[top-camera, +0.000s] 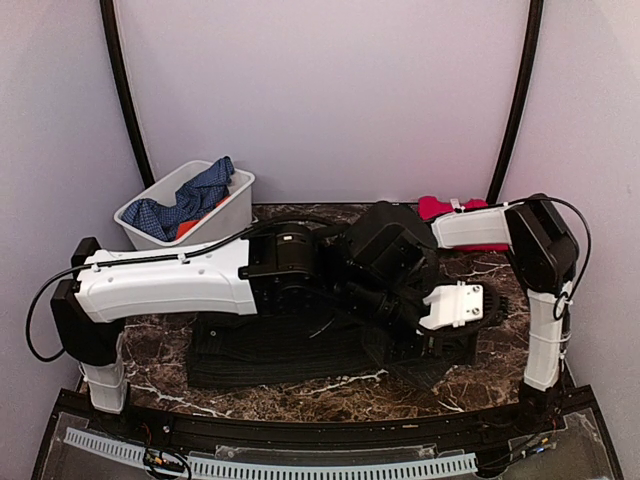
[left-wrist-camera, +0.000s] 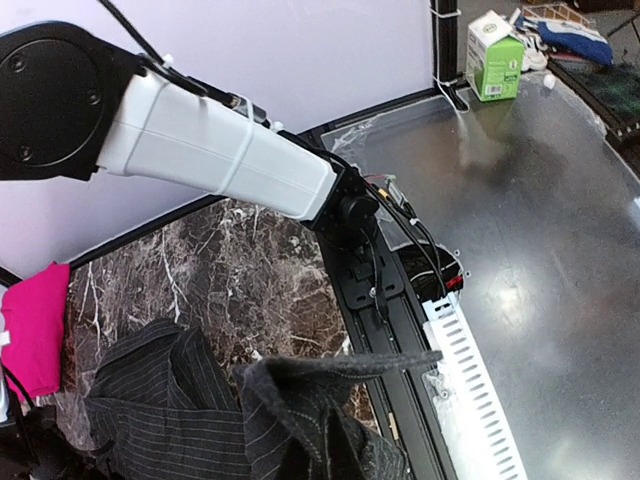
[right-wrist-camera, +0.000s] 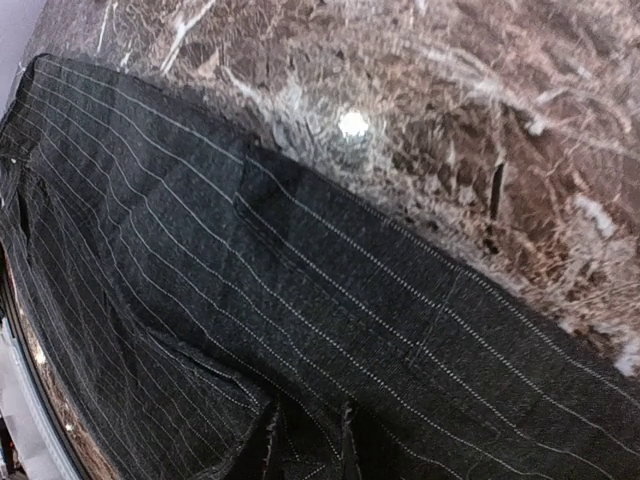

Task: Fold and stack the mixed laundry pile
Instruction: Adjust the rectangle-folded shirt at the center of the board.

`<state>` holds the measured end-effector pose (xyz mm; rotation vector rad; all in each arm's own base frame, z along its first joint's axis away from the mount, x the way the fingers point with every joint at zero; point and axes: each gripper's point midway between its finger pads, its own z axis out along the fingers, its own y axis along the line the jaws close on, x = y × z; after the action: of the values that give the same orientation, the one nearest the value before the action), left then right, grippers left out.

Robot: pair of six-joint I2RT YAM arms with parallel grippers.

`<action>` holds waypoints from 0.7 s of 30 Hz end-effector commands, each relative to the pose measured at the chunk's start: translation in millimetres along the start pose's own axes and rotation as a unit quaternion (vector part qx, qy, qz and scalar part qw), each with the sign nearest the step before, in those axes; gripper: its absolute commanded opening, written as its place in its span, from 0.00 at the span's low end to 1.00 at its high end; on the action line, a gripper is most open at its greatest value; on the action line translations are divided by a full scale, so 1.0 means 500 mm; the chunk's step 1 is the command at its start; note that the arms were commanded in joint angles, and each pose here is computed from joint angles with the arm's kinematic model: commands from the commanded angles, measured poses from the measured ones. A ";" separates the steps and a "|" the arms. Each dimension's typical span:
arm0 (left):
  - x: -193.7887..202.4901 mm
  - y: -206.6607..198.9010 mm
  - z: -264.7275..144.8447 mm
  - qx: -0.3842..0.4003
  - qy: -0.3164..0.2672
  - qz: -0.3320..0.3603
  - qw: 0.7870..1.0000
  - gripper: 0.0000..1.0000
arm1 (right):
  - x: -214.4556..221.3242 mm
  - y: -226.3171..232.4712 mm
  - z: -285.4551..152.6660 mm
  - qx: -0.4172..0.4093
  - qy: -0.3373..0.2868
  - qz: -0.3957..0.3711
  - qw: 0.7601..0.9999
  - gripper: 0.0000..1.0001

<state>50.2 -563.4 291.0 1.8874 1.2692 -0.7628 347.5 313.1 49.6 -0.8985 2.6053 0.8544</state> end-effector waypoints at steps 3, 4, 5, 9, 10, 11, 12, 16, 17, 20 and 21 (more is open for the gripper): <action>0.041 0.139 -0.080 -0.081 -0.027 -0.172 0.981 0.00 | -0.022 0.021 -0.069 -0.045 -0.043 0.035 0.997 0.31; 0.091 0.166 -0.079 -0.093 -0.015 -0.217 0.972 0.00 | -0.039 0.024 -0.101 -0.042 -0.066 0.034 0.996 0.34; 0.100 0.181 -0.100 -0.108 -0.019 -0.235 0.966 0.00 | -0.055 0.027 -0.131 -0.035 -0.085 0.032 0.995 0.38; 0.241 0.258 -0.161 -0.179 -0.011 -0.345 0.921 0.00 | -0.093 0.029 -0.220 -0.004 -0.132 0.023 0.991 0.47; 0.275 0.260 -0.173 -0.193 -0.010 -0.373 0.907 0.00 | -0.095 0.026 -0.229 0.003 -0.136 0.024 0.990 0.50; 0.298 0.279 -0.191 -0.210 -0.014 -0.388 0.897 0.00 | -0.096 0.021 -0.236 0.010 -0.140 0.025 0.990 0.51; 0.333 0.273 -0.202 -0.222 -0.005 -0.409 0.885 0.00 | -0.095 0.017 -0.239 0.016 -0.140 0.026 0.990 0.52; 0.445 0.280 -0.256 -0.297 0.018 -0.461 0.836 0.00 | -0.080 0.010 -0.232 0.017 -0.132 0.029 0.991 0.55; 0.479 0.273 -0.261 -0.307 0.027 -0.475 0.824 0.00 | -0.076 0.012 -0.227 0.012 -0.130 0.030 0.991 0.56; 0.528 0.269 -0.303 -0.342 0.035 -0.507 0.790 0.00 | -0.062 0.010 -0.209 0.001 -0.115 0.033 0.993 0.58; 0.558 0.262 -0.312 -0.351 0.044 -0.524 0.775 0.00 | -0.057 0.009 -0.204 0.000 -0.112 0.034 0.993 0.58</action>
<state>263.1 -361.8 185.0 0.7709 2.2501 -0.5908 367.6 267.3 161.5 -0.6661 2.4129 0.8935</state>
